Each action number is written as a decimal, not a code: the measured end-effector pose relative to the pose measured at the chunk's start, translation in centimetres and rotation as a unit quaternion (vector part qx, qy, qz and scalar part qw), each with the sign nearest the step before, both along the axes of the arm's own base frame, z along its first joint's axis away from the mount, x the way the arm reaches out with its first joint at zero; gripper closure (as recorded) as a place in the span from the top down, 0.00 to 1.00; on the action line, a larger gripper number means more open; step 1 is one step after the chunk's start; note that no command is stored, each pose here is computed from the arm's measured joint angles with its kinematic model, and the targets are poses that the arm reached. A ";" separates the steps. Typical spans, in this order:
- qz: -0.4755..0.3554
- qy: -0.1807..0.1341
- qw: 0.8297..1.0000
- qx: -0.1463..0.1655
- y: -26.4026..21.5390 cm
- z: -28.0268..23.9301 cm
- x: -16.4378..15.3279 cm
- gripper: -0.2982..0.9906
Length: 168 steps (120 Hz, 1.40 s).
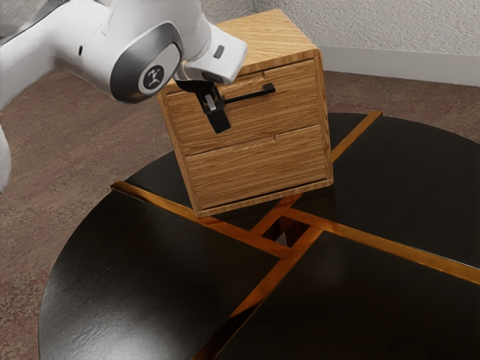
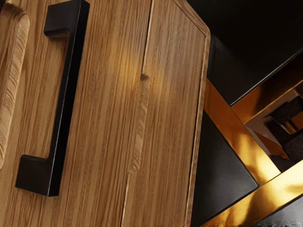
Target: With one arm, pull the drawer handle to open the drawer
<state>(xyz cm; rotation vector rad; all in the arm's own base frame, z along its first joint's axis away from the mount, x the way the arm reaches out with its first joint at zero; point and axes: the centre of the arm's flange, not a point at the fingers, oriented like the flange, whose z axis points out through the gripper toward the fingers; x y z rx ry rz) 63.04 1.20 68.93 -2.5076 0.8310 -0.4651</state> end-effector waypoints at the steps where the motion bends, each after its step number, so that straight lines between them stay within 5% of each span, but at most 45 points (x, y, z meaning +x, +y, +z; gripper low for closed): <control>1: -0.001 0.000 1.000 0.001 0.1 -0.1 0.0 0.77; 30: -0.013 -0.002 1.000 -0.001 4.4 0.4 -0.1 0.77; 76: -0.076 0.003 0.997 0.028 1.5 0.6 0.2 0.77; 118: -0.102 0.016 0.995 0.018 1.3 -2.2 2.6 0.77; 168: -0.101 -0.005 0.995 0.005 3.3 -1.8 3.8 0.77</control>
